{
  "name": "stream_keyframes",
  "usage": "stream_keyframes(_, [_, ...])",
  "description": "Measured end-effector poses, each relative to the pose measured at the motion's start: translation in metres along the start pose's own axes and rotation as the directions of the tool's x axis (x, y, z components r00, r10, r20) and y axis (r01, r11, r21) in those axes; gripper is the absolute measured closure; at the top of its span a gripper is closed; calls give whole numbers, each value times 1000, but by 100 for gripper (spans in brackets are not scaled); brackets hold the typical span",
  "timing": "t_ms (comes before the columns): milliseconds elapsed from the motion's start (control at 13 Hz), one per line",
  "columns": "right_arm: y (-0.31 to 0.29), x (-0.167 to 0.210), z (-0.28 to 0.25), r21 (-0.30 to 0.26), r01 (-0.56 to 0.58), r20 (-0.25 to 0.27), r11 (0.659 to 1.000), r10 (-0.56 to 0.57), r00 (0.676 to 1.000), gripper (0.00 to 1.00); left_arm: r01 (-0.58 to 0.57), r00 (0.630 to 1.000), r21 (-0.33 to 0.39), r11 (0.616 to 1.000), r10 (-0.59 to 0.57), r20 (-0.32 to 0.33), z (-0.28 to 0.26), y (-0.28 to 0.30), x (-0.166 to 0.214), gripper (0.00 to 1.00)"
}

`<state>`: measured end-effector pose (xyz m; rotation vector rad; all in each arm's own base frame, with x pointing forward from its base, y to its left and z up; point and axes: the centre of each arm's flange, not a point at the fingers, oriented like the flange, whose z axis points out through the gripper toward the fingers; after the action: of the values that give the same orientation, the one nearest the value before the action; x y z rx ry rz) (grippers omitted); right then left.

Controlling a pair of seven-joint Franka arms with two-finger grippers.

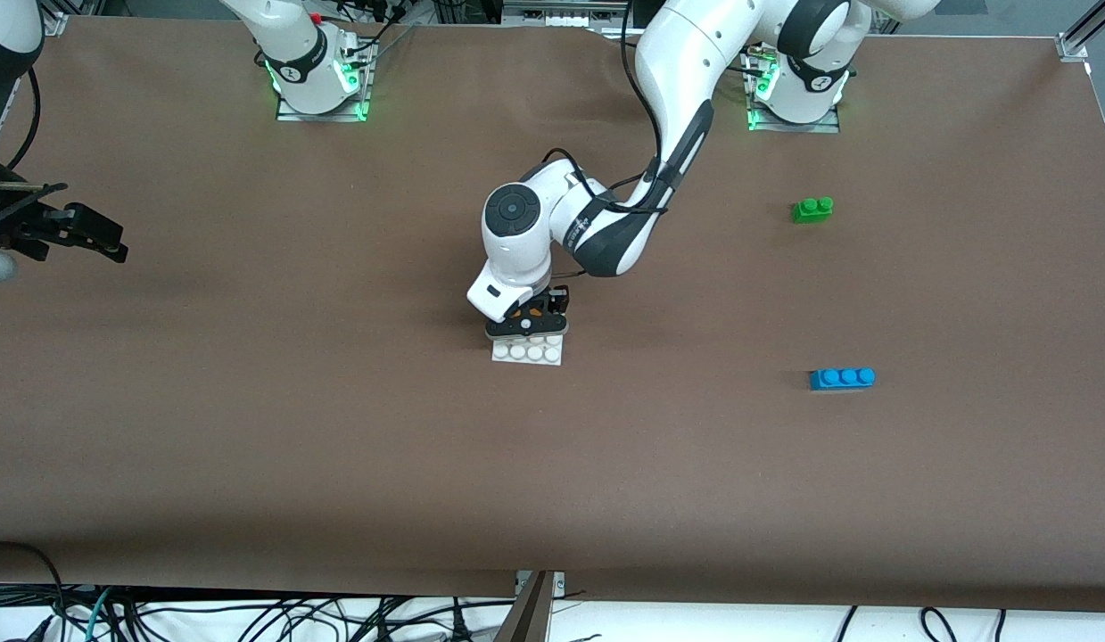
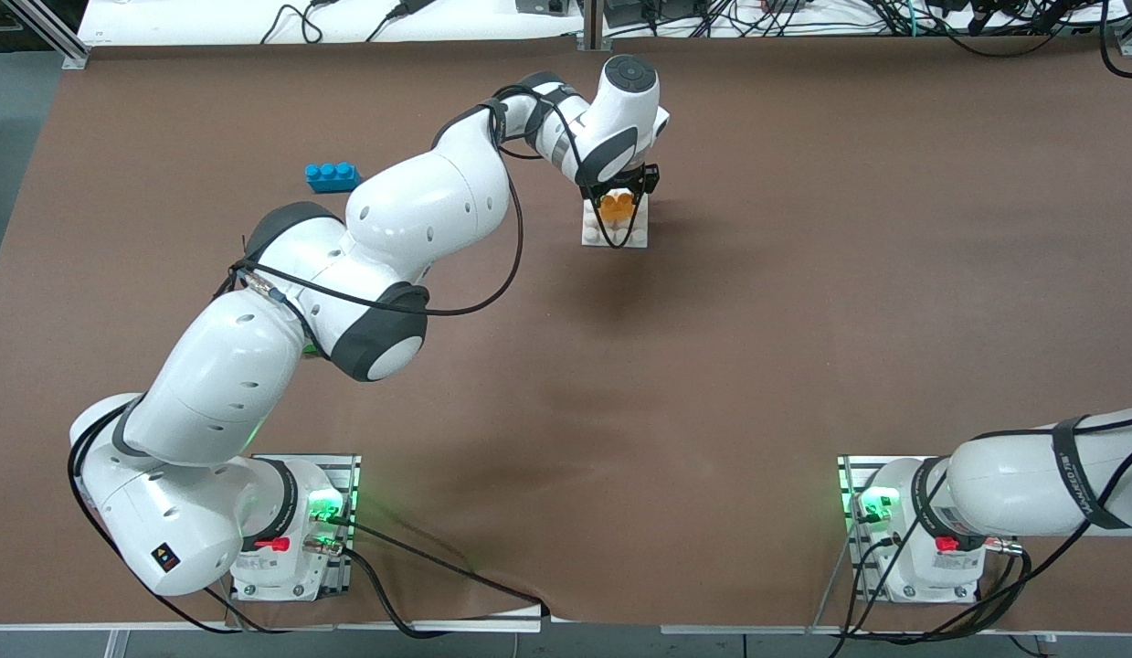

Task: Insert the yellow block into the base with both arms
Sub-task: 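Lower the yellow brick onto the white plate studs with the left gripper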

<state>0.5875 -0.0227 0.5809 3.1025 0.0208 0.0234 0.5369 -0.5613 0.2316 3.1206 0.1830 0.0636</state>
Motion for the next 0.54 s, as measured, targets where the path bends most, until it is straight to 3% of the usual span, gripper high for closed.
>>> stream_keyframes(537, [0, 0, 0, 0, 3, 0, 1000, -3, 1000, 0, -11, 1000, 6, 1000, 11, 4, 5, 3, -6, 32])
